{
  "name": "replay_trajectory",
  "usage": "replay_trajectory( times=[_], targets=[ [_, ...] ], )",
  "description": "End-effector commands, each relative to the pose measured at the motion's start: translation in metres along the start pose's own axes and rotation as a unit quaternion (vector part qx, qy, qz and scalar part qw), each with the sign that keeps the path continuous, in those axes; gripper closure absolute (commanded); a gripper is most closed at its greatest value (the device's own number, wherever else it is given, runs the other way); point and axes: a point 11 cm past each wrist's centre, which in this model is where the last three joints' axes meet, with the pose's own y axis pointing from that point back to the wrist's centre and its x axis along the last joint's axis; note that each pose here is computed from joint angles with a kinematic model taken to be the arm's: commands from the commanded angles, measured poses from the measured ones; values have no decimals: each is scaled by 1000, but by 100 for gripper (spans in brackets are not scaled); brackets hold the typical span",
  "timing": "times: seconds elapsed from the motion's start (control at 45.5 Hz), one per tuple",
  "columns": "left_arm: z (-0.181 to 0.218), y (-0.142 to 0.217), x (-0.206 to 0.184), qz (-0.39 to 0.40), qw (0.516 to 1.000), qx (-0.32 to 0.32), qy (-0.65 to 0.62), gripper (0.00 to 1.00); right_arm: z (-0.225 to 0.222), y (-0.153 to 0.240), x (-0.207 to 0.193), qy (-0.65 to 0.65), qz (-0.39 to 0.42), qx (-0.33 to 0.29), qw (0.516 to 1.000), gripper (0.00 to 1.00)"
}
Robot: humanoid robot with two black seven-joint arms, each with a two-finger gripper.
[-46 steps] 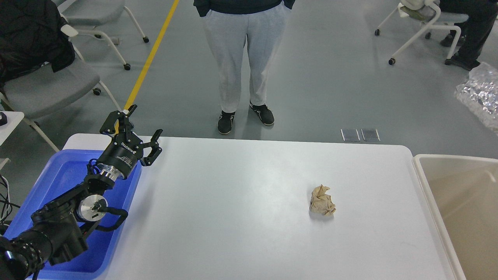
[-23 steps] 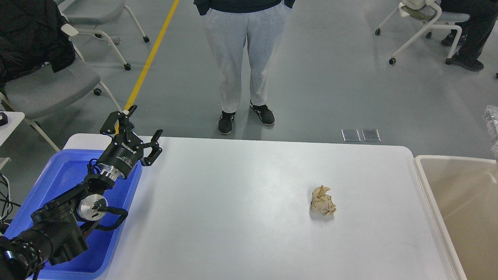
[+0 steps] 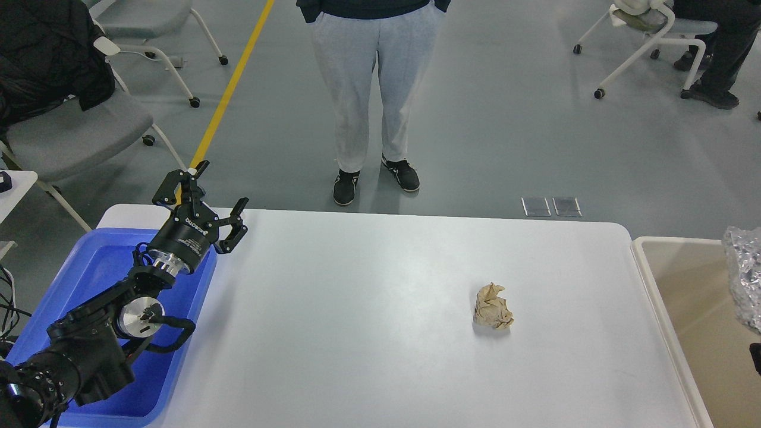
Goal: Tidy desktop
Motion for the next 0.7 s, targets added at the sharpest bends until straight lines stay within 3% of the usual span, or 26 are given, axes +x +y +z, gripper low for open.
replay_trajectory(
  times=[0.0,0.263,0.285,0.373,0.439,0.527,0.593,0.681],
  targets=[
    [0,0,0,0,1000,0,0,0,27,-2,6,17,7,-13,1000,100],
    [0,0,0,0,1000,0,0,0,43,-2,10,24,11,-21,999,97],
    [1,0,0,0,1000,0,-1,0,45,-2,11,25,11,-21,999,89],
    [0,0,0,0,1000,0,0,0,48,-2,12,28,12,-19,999,72],
    [0,0,0,0,1000,0,0,0,51,-2,13,27,15,-22,999,30],
    [0,0,0,0,1000,0,0,0,53,-2,15,28,17,-23,999,19],
    [0,0,0,-1,1000,0,0,0,52,-2,15,29,17,-23,999,0],
    [0,0,0,0,1000,0,0,0,52,-2,18,34,18,-22,999,0]
  ],
)
